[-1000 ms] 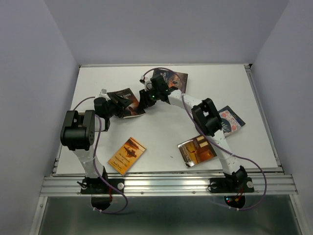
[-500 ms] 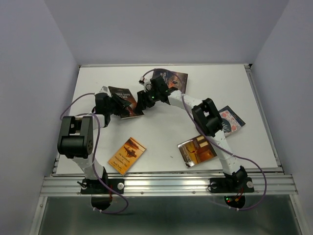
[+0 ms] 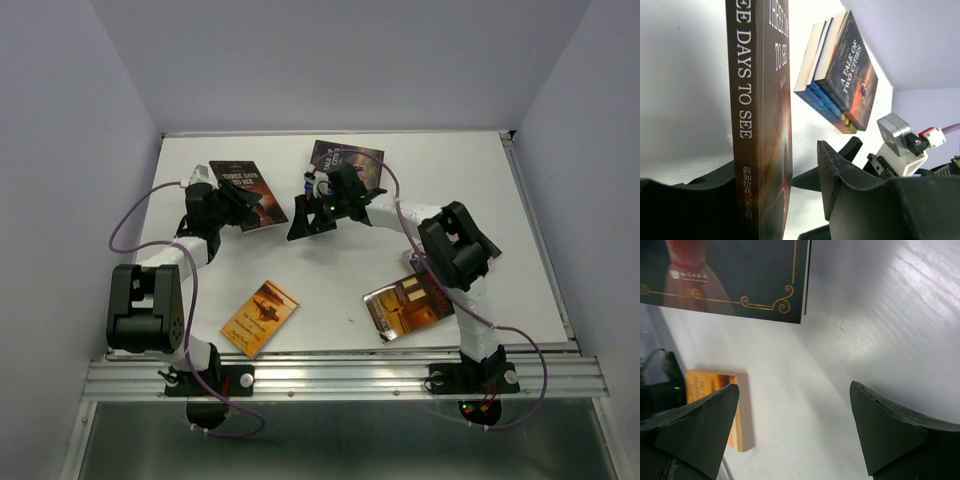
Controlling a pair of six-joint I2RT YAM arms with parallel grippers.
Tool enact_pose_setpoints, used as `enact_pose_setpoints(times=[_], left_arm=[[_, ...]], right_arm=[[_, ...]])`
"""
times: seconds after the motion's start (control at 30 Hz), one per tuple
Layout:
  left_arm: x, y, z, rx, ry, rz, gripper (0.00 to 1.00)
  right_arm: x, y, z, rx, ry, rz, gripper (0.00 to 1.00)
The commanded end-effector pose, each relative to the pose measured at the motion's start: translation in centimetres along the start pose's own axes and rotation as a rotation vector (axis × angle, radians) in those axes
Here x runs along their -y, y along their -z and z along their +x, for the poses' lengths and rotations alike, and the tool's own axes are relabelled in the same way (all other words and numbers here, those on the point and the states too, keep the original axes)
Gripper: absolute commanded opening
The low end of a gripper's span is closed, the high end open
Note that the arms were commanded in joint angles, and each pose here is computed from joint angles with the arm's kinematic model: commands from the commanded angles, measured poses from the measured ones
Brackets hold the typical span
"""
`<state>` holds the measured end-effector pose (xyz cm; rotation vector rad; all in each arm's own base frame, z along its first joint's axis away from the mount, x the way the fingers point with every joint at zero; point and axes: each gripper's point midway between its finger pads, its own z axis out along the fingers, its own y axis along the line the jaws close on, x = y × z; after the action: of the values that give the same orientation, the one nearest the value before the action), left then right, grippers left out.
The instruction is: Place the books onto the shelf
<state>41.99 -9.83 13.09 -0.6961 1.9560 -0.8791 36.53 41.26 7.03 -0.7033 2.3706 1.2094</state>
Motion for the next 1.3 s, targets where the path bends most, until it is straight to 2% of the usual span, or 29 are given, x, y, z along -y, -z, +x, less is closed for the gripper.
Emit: enact_pose_setpoints(times=[0.0,0.03,0.13,0.17,0.3,0.47,0.57,0.67,0.7,0.77,0.93,0.97,1.0,1.03,1.13,1.27], left_arm=[[3.8,1.1,-1.6,0.065,0.028,0.134,0.00],[4.2,1.3,-1.0,0.034,0.058,0.167,0.00],[7.2,2.3,-1.0,0.023,0.074,0.318,0.00],[8.5,2.8,-1.0,0.028,0.095,0.372,0.00],[11.0,3.7,-0.8,0.013,0.098,0.448,0.00],[13.3,5.5,-1.3,0.059,0.081,0.493,0.00],[13.4,5.9,-1.1,0.065,0.067,0.483,0.00],[13.4,6.2,-1.0,0.066,0.063,0.484,0.00],[13.2,6.2,-0.7,0.058,0.065,0.479,0.00],[13.3,6.2,-0.5,0.052,0.054,0.482,0.00],[12.1,5.6,0.4,0.023,0.024,0.430,0.00],[11.9,5.5,0.4,0.017,0.012,0.413,0.09],[11.5,5.2,0.6,0.006,-0.024,0.388,0.40],[11.2,5.2,0.7,0.003,-0.037,0.375,0.57],[10.7,5.1,0.7,0.007,-0.086,0.347,0.97],[10.8,5.5,-0.1,0.021,-0.183,0.325,0.99]], right_arm=[[-3.7,2.7,-3.2,0.152,-0.061,-0.185,0.99],[-5.1,3.3,-4.3,0.203,-0.062,-0.247,0.99],[-7.0,4.0,-4.0,0.213,-0.065,-0.360,0.99],[-8.4,4.8,-5.1,0.255,-0.058,-0.423,1.00],[-10.0,5.8,-6.5,0.336,-0.106,-0.521,1.00],[-10.4,6.3,-9.1,0.450,-0.168,-0.562,0.97],[-11.0,7.0,-10.5,0.501,-0.165,-0.579,0.81],[-11.5,8.0,-11.2,0.556,-0.159,-0.585,0.69],[-11.4,8.2,-11.4,0.576,-0.170,-0.578,0.59],[-11.5,8.4,-11.7,0.587,-0.172,-0.575,0.52],[-11.6,8.9,-11.5,0.603,-0.157,-0.561,0.21],[-11.5,8.9,-11.2,0.603,-0.154,-0.551,0.16],[-11.7,9.3,-11.3,0.609,-0.134,-0.538,0.01],[-11.7,9.4,-11.2,0.610,-0.128,-0.527,0.01],[-11.0,10.4,-11.2,0.617,-0.091,-0.474,0.01],[-9.0,12.6,-11.4,0.621,-0.088,-0.426,0.01]])
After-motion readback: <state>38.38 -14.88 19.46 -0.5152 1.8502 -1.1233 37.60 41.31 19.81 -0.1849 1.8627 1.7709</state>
